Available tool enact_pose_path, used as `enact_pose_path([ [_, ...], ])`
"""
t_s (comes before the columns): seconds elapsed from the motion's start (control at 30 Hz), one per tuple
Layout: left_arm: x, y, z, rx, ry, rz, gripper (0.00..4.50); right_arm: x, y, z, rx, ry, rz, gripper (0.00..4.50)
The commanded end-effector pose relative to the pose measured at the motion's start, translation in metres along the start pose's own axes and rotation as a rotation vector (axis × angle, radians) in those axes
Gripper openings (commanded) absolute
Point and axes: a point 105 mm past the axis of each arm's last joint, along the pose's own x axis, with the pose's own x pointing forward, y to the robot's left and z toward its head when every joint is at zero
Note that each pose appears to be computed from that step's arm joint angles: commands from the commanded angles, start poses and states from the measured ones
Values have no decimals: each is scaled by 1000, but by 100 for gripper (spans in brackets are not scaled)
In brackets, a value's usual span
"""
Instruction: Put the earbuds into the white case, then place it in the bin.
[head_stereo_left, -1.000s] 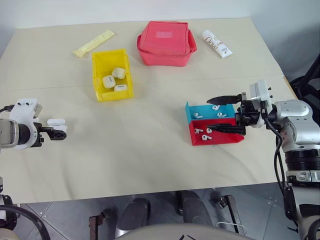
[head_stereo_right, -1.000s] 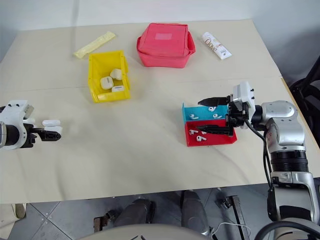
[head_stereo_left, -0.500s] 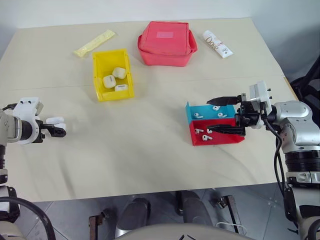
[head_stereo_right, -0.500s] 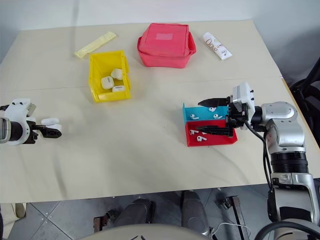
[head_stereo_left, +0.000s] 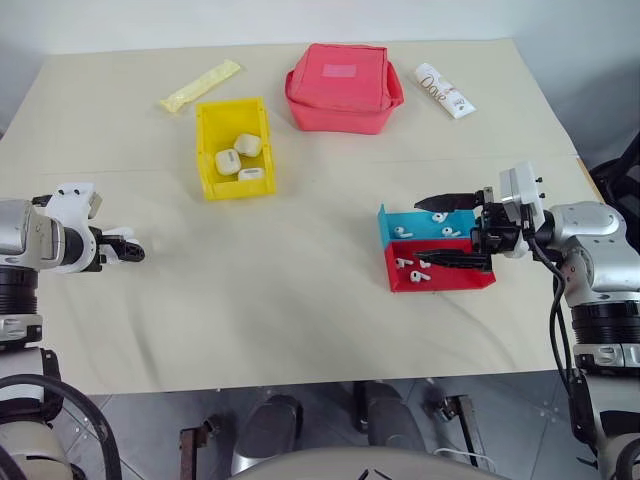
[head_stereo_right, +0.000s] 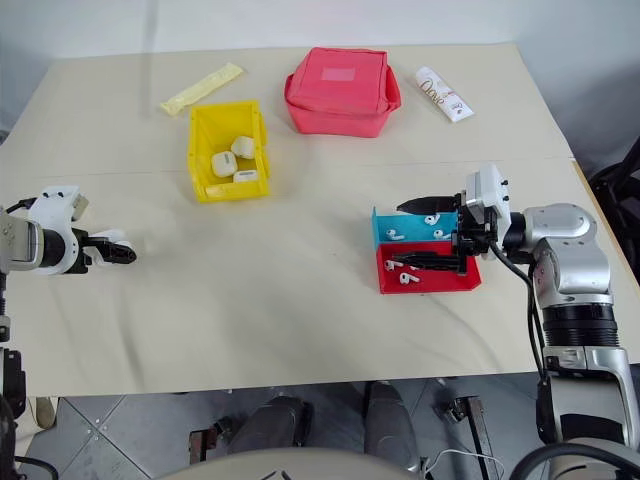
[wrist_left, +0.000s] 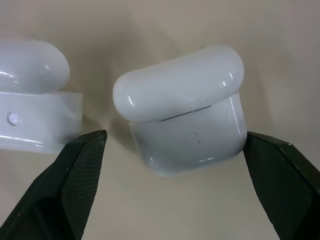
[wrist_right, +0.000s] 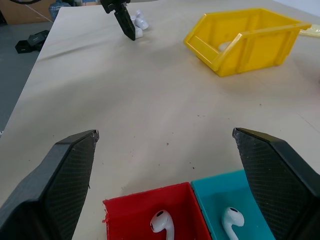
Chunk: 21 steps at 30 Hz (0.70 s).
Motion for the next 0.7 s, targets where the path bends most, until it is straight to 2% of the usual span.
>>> enact_pose_path([
  [0.03,-1,2,-4,-48,23,25,449,-6,-3,14,-53,-2,-12,450],
  [0.7,16,-24,1,-160,3,16,449,-1,-5,13,-55,-4,-4,450],
])
